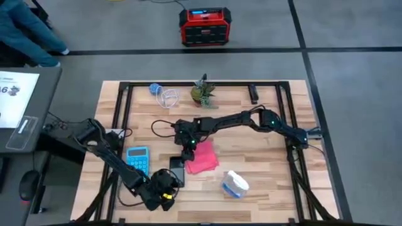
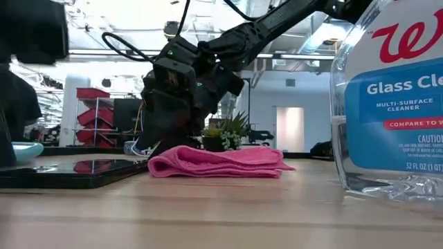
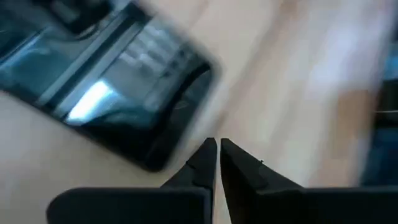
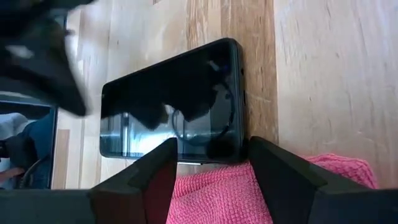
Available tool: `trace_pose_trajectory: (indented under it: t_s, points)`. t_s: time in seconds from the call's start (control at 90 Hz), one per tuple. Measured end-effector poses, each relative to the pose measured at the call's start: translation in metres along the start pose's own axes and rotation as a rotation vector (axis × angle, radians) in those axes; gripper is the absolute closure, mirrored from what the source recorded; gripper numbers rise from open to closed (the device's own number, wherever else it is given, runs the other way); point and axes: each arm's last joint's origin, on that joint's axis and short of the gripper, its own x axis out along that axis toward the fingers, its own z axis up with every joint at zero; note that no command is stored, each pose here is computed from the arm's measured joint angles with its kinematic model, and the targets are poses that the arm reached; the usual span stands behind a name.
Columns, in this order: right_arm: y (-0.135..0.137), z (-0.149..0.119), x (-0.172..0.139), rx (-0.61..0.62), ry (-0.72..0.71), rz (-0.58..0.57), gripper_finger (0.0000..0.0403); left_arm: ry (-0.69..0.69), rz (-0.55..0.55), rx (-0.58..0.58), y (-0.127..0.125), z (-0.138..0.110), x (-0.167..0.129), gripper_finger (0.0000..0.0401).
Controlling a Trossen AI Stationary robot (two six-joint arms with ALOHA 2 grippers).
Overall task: Apply microfiber cloth
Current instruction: Spray the front of the cellphone using the spray bottle
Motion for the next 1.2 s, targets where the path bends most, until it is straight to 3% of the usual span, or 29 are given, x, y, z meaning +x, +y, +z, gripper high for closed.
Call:
trace_pose_trajectory:
  t_s: [0.456,0.722,0.867,1.2]
  points:
    - [0.003,0.001,0.001,-0.023,-0.003,0.049,0.0207,-0.016,0.079,0.114,0.01,0.016,0.015,0.0401]
    - [-0.005,0.004,-0.004,0.018,-0.024,0.009,0.0207,-0.082,0.031,0.116,-0.008,0.03,-0.011,0.0401]
    - [-0.005,0.004,-0.004,0.016,-0.027,0.004,0.0207,-0.025,0.106,0.134,0.002,0.026,-0.007,0.0401]
    - [-0.004,0.005,-0.003,0.002,-0.04,0.0,0.0207,-0.042,0.136,0.17,0.005,0.022,0.013,0.0401]
